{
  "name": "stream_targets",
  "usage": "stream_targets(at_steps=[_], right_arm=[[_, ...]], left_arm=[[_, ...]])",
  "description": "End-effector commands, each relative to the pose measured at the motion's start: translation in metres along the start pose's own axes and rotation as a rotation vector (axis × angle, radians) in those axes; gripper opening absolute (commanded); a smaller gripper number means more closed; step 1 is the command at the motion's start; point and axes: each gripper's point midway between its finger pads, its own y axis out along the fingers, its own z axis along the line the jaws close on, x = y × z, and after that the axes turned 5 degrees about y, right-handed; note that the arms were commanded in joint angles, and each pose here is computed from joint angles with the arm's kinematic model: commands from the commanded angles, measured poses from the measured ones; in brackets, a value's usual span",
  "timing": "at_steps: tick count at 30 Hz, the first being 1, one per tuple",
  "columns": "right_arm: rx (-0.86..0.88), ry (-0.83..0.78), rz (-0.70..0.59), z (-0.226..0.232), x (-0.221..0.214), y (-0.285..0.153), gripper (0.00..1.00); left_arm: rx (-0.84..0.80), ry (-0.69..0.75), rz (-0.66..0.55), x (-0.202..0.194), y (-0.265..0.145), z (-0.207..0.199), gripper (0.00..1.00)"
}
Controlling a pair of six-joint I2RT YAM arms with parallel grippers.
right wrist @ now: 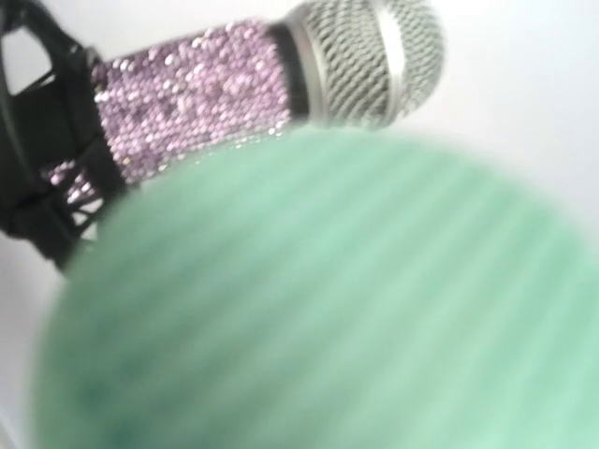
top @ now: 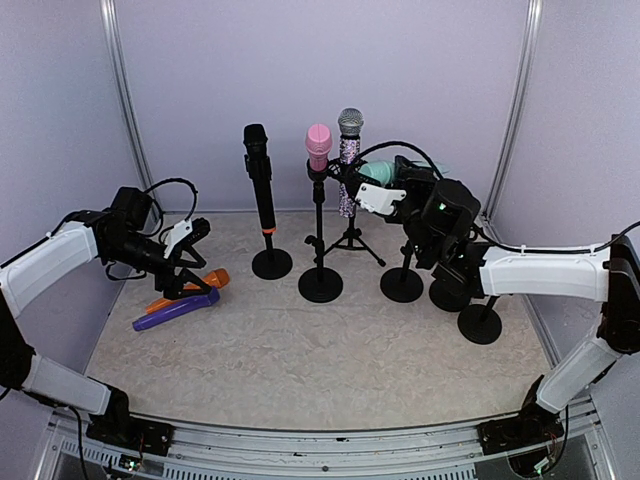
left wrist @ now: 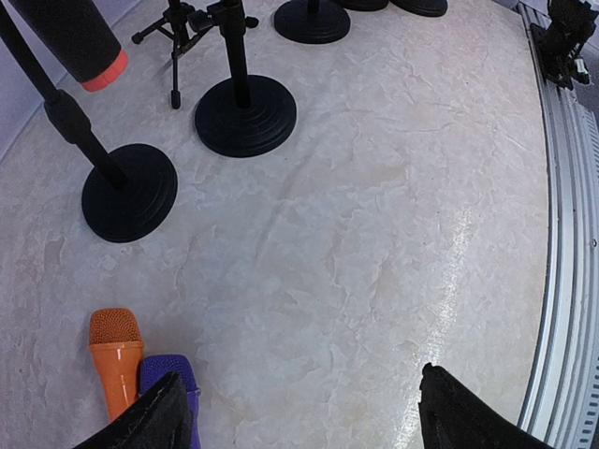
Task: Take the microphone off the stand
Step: Move the microphone stand with the microphone to the center of the board.
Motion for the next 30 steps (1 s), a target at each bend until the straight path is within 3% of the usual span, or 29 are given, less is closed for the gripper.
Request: stream_targets(at_steps=[1,7,19,30], right_arm=[[-0.083,0.052,-0.033,-0.033,0.016,-0.005,0.41],[-0.080,0.061,-0.069,-0.043,0.031,-0.021,0.25],[-0.039,0.124,-0.191,-0.037,0.081,-0.079,0.04],[-0.010,0.198,-0.369,-0.019,0.166,-0.109,0.00]], left_arm=[[0.013,0.028,-0.020,0.009,-0.008,0.003,0.82],[0.012,0.031,-0.024,0.010,-0.009,0.001,0.82],[0.015,0.034,-0.034,0.014,-0.012,-0.001,0.82],[0.017,0.038,-0.041,0.015,-0.014,-0.003,0.82]])
